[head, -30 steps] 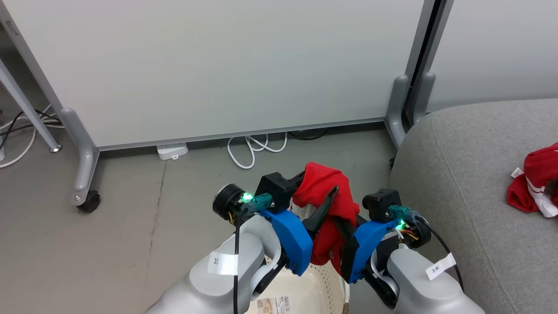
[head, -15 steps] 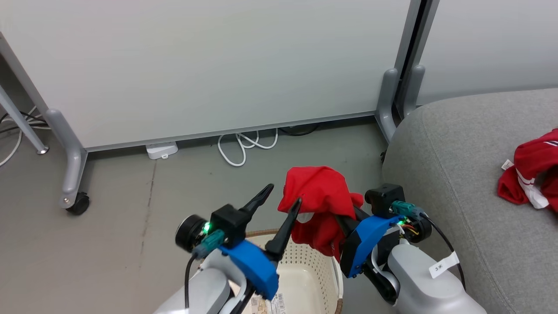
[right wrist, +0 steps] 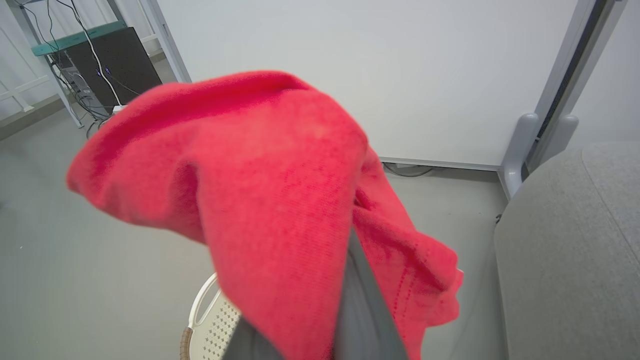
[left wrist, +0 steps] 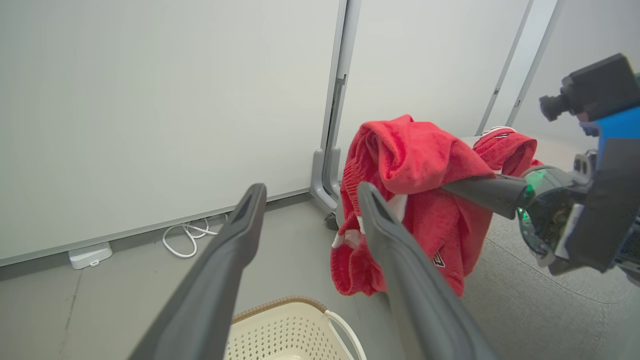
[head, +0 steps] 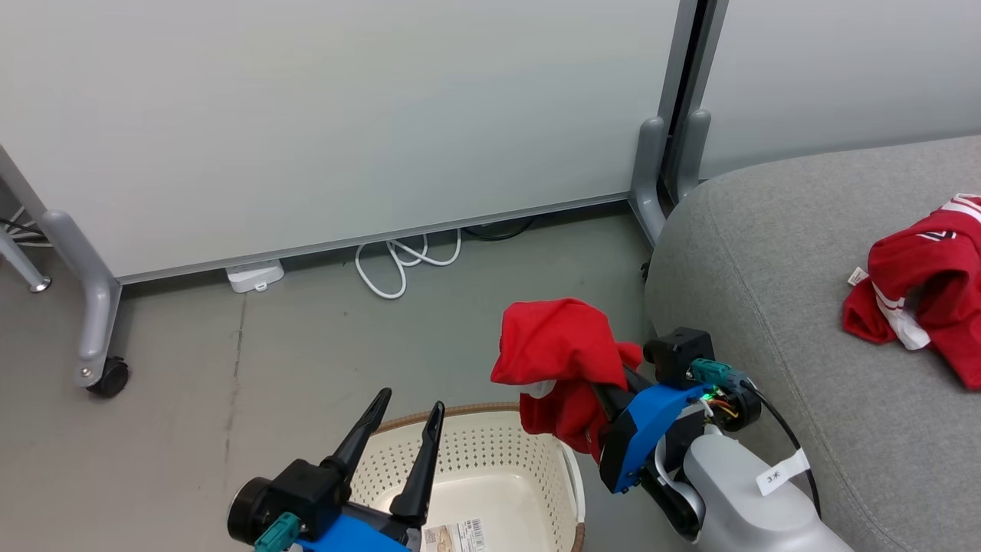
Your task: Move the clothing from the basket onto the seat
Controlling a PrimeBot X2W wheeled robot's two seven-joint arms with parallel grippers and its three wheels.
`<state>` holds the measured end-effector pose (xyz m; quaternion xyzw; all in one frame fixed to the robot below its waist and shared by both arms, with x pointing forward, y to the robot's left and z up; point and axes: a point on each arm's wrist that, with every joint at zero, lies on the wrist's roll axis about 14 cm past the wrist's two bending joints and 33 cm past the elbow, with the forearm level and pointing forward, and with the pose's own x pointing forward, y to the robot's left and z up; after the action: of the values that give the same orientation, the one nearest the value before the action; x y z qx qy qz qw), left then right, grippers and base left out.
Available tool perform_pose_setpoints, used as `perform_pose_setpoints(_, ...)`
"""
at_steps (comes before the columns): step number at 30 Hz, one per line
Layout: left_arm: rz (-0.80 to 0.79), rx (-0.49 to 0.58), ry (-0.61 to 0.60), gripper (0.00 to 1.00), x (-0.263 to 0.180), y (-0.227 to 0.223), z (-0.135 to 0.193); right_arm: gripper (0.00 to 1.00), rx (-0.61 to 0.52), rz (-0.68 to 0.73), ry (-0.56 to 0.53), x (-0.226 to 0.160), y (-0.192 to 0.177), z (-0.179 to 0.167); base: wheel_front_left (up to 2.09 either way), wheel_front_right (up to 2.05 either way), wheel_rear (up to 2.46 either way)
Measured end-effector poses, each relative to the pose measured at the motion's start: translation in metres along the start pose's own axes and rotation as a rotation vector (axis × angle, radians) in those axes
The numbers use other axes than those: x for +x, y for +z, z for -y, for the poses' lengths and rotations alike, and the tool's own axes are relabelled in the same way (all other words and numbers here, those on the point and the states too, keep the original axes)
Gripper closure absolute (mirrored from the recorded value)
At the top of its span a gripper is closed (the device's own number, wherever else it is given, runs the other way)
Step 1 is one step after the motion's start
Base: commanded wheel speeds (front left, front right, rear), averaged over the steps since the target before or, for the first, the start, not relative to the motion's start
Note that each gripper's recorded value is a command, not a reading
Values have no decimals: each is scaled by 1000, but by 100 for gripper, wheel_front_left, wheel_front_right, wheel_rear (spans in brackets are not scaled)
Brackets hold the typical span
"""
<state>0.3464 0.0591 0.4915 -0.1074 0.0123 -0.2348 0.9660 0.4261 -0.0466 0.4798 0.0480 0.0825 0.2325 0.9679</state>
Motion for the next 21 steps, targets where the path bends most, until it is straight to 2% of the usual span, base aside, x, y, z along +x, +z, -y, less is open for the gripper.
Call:
perform_pose_setpoints(7, 8, 7, 23, 0, -1, -1, -6, 100, 6, 4, -18, -3, 0, 6, 0, 0, 0)
perform_pose_setpoints(21, -31, 15, -125, 0, 30, -15, 35, 100, 36, 33, -185, -42, 2, 58, 0, 0, 0)
